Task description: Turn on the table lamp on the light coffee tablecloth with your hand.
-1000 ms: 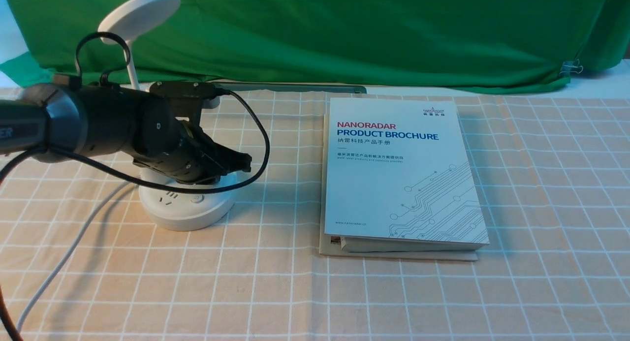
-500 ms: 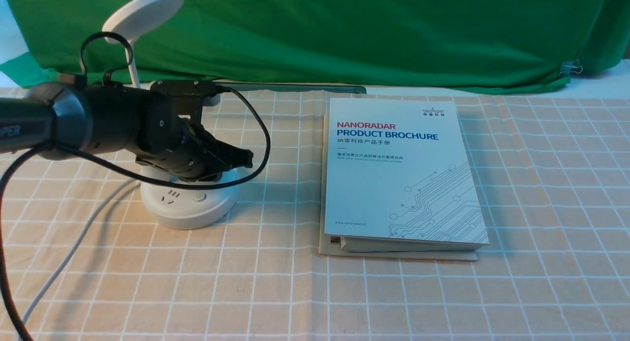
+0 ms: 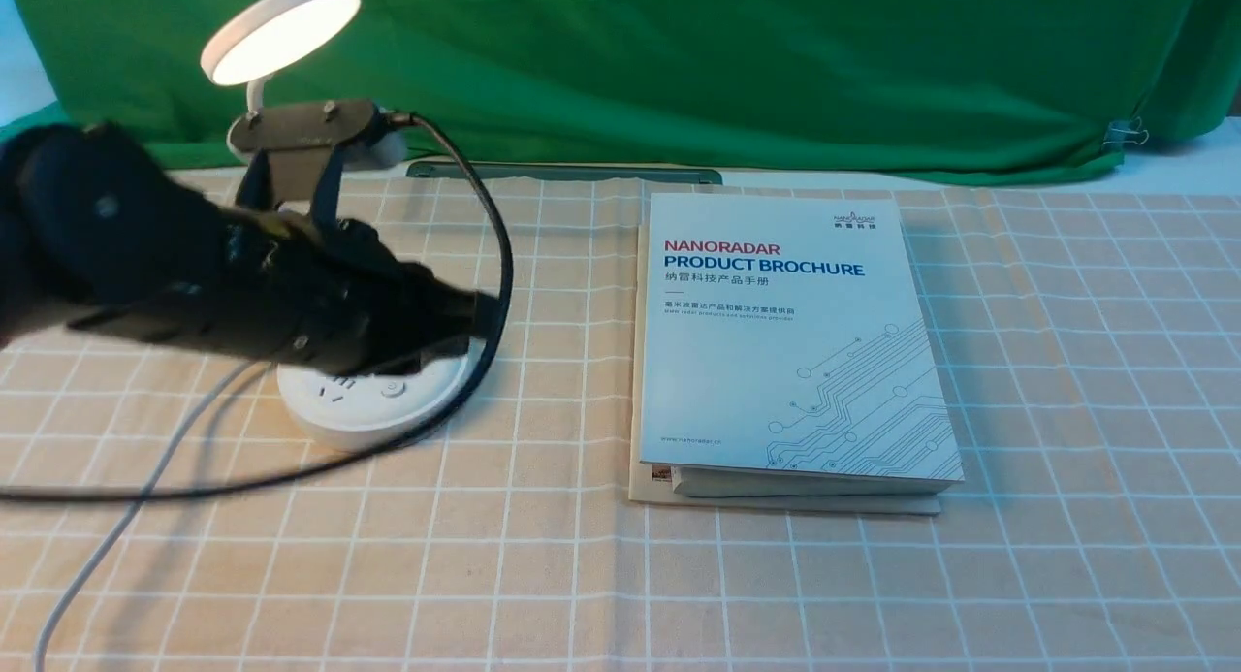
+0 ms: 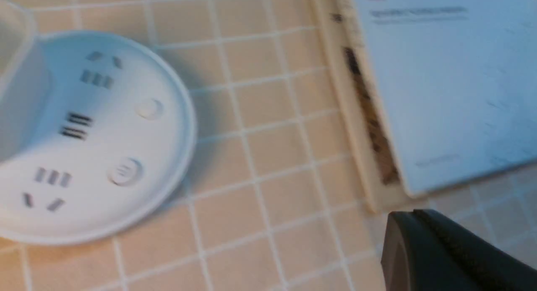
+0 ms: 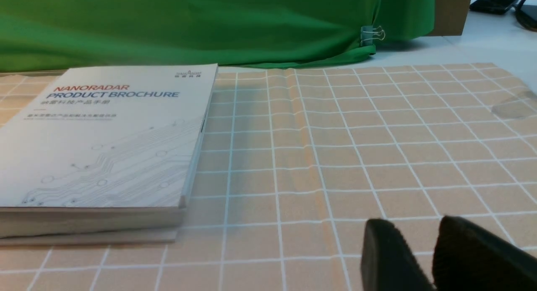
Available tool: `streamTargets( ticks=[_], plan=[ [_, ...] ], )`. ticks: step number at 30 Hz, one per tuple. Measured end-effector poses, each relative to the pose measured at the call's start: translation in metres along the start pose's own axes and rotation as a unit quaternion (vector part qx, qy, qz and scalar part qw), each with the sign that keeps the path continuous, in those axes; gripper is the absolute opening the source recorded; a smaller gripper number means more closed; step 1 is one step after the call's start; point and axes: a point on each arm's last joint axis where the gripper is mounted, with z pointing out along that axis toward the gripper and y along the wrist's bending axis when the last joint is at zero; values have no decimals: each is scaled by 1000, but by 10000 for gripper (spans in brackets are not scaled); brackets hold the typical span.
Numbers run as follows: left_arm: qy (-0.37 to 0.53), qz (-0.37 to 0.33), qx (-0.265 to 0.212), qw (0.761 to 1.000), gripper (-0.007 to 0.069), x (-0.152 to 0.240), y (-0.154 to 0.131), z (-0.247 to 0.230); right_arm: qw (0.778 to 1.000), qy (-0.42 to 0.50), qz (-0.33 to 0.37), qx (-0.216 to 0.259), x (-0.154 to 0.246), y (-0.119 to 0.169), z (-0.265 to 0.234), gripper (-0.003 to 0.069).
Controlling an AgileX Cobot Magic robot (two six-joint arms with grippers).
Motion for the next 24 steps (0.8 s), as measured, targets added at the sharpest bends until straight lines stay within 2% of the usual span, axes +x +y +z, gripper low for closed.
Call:
streamTargets(
  ticks=[3, 8, 14, 20, 24],
  plan=[
    [-40, 20, 28, 999, 1, 22, -14, -38, 1000, 0, 0, 0, 0, 0, 0, 239],
    [-109, 55, 38, 992, 1, 41, -21, -84, 1000, 0, 0, 0, 0, 0, 0, 239],
    [-167, 127, 14, 978, 1, 64, -20, -121, 1000, 0, 0, 0, 0, 0, 0, 239],
    [-221, 198, -33, 954, 1, 66, -18, -142, 1000, 0, 0, 0, 0, 0, 0, 239],
    [-210, 247, -66, 944, 1, 68, -14, -144, 1000, 0, 0, 0, 0, 0, 0, 239]
  ],
)
